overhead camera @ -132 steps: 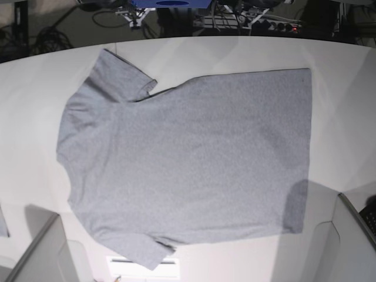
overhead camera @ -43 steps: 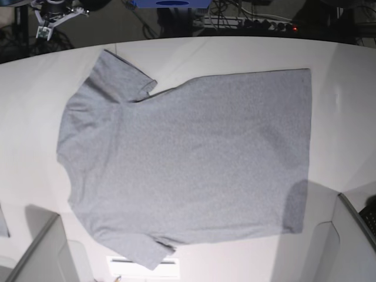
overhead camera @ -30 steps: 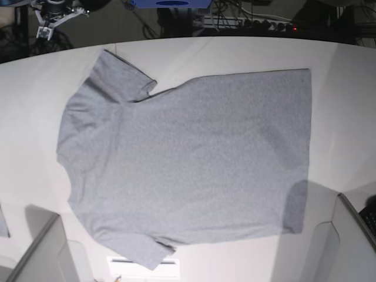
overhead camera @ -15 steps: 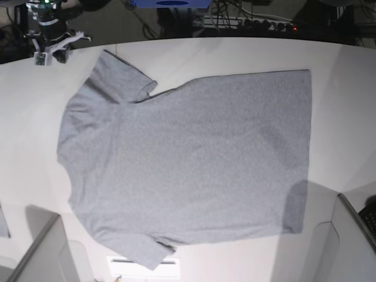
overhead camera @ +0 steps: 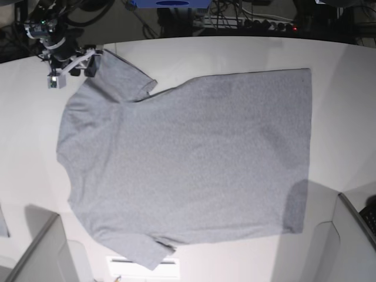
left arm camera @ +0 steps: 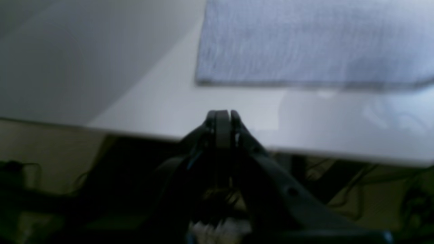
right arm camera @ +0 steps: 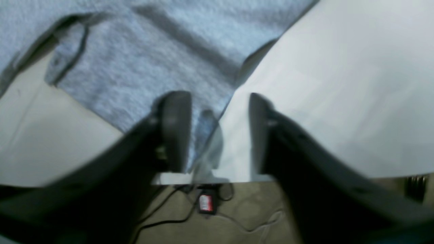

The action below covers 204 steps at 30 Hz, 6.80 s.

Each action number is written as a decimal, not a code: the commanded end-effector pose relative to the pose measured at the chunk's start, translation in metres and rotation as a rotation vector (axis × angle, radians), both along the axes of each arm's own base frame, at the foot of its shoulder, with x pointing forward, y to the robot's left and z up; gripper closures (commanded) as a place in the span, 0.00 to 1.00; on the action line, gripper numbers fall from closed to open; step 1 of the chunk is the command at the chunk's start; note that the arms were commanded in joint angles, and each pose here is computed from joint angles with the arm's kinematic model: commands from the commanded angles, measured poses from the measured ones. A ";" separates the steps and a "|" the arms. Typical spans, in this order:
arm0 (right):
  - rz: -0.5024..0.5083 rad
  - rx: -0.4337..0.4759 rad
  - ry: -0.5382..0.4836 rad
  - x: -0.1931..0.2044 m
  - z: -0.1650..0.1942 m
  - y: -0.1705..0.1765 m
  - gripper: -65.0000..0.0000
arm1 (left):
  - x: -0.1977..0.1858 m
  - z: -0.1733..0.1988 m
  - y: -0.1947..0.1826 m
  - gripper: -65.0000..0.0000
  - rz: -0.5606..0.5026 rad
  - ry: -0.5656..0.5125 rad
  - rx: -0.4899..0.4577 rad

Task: Fold the T-shirt properly
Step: 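Move both grippers down to the shirt edge nearest the arms, then pinch the grey shirt edge with both grippers at its two corners, then drag the held shirt edge toward the arm bases with both grippers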

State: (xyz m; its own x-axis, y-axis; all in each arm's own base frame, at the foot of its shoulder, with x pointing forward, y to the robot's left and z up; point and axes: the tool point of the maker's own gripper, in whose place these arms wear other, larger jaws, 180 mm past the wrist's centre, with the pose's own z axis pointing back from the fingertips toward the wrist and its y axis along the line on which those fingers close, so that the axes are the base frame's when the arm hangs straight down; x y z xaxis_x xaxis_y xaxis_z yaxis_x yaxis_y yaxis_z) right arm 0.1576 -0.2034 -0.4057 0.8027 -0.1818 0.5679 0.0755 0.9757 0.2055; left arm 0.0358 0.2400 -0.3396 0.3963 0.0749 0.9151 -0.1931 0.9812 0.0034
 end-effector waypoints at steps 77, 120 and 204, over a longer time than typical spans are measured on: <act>-0.028 0.263 0.273 0.002 -0.068 -0.009 1.00 | 0.118 -0.104 0.026 0.15 0.288 0.269 -0.520; 0.004 0.029 0.242 -0.033 -0.007 -0.024 1.00 | 0.083 -0.032 0.028 1.00 0.112 0.237 -0.409; -0.019 0.429 -0.141 0.160 0.048 0.011 1.00 | 0.228 -0.037 0.008 1.00 -0.085 0.316 -0.330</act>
